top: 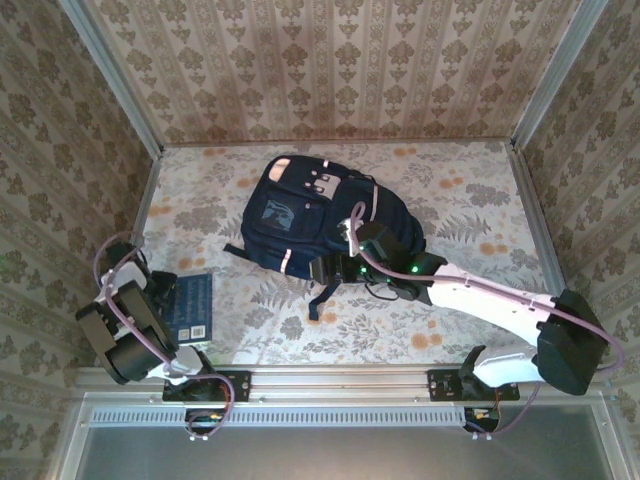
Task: Pack the student bag
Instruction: Move the book to the middle-left of the table.
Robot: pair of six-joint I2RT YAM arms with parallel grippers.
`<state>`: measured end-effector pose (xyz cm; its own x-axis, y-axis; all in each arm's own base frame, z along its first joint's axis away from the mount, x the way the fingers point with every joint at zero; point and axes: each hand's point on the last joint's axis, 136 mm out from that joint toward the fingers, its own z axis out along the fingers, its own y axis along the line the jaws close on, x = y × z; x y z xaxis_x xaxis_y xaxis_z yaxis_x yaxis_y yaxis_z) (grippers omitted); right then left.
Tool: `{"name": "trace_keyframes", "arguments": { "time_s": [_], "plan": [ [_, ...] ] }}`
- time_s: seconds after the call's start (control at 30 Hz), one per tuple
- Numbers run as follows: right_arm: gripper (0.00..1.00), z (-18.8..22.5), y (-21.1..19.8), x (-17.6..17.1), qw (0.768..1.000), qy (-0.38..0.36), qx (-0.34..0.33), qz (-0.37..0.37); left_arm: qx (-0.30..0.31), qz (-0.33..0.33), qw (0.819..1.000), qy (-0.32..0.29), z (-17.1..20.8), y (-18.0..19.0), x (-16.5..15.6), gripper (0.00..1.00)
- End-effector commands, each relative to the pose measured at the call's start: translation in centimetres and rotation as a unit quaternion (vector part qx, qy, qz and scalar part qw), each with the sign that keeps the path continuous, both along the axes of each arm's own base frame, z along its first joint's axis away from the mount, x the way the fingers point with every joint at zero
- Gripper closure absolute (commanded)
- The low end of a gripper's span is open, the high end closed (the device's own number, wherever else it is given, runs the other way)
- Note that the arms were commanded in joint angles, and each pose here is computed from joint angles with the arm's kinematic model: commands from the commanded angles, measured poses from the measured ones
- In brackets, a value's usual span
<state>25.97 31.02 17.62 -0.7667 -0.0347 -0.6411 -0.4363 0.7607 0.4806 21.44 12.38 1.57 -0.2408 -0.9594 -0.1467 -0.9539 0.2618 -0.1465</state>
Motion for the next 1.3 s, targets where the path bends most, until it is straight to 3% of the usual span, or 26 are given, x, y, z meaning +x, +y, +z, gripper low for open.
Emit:
{"name": "trace_keyframes", "arguments": {
  "time_s": [0.0, 0.33, 0.53, 0.87, 1.1, 1.27],
  "plan": [
    [0.04, 0.7, 2.2, -0.3, 0.999, 0.005, 0.012, 0.038, -0.110, -0.015, 0.994, -0.022, -2.4, -5.7, 0.1, 0.04],
    [0.05, -4.3, 10.8, -3.2, 0.978, 0.115, -0.045, 0.167, -0.185, -0.050, 0.978, -0.083, -2.1, -12.9, -1.0, 0.02],
    [0.06, -7.5, 15.7, -3.5, 0.965, 0.183, -0.037, 0.186, -0.200, -0.078, 0.971, -0.106, -1.0, -15.6, -1.2, 0.01],
    [0.08, -12.0, 17.4, -0.9, 0.957, 0.244, -0.042, 0.153, -0.246, -0.143, 0.945, -0.161, 0.2, -19.5, -2.5, 0.00],
    [0.11, -14.4, 16.0, 0.5, 0.957, 0.254, -0.068, 0.125, -0.277, -0.200, 0.919, -0.196, 0.5, -21.3, -3.5, 0.05],
    [0.17, -16.2, 15.3, 0.1, 0.954, 0.265, -0.078, 0.115, -0.275, -0.233, 0.897, -0.257, 2.9, -21.8, -2.5, 0.12]
  ]
}}
